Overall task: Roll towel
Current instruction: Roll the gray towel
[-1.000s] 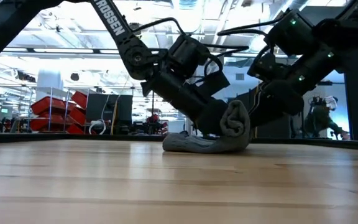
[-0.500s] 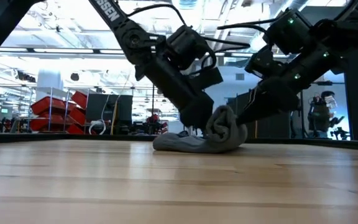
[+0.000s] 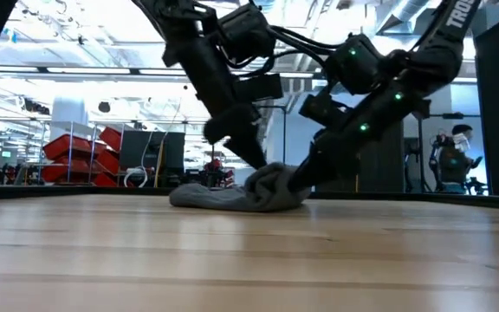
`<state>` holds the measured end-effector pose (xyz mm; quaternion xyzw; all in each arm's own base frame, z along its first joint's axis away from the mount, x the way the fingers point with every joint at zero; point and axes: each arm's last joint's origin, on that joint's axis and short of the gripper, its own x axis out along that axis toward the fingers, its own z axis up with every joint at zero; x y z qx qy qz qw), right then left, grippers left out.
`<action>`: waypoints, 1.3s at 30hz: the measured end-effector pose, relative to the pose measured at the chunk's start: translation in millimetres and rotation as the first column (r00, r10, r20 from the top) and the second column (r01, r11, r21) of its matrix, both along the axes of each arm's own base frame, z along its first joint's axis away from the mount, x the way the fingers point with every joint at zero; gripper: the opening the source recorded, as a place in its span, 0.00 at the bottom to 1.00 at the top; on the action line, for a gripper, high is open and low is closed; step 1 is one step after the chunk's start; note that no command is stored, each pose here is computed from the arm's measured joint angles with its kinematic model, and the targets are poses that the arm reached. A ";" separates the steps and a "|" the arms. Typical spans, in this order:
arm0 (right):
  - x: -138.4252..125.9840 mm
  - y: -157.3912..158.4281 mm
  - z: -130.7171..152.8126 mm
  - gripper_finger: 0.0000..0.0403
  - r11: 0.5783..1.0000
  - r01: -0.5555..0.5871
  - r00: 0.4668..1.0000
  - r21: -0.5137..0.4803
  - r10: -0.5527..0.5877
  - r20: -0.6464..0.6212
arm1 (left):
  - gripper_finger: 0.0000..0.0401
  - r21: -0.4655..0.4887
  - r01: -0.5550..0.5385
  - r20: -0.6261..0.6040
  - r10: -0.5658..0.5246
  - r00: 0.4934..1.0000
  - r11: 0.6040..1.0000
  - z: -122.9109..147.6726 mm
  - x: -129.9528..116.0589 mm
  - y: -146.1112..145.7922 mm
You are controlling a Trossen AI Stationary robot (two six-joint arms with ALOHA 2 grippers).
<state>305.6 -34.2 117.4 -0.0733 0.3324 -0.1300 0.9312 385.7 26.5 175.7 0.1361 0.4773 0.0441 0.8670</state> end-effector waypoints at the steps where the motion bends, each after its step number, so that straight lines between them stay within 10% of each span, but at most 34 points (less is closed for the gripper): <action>1: 1.1 -0.9 1.1 0.59 1.000 0.000 1.000 -0.003 0.000 0.004 | 0.00 0.019 -0.006 -0.029 0.007 1.000 1.000 0.9 -3.3 0.5; 8: 2.9 -6.9 3.8 0.59 1.000 0.019 1.000 -0.008 -0.019 0.020 | 0.00 0.084 -0.070 -0.041 0.074 0.996 0.994 4.3 -23.2 13.1; 18: 50.2 -21.8 -3.9 0.59 1.000 -0.007 0.999 -0.030 0.008 0.042 | 0.00 0.006 0.019 0.259 -0.020 0.966 1.000 47.9 -54.7 -5.6; 30: 80.9 -46.3 12.7 0.59 0.998 0.047 0.994 -0.033 -0.044 0.099 | 0.00 -0.097 0.083 0.256 -0.056 0.965 0.992 10.7 -82.7 -19.1; 39: 82.8 -49.5 15.3 0.59 0.998 0.050 0.995 -0.026 -0.047 0.093 | 0.00 -0.005 -0.078 0.163 0.078 0.984 0.997 -19.8 -105.5 6.4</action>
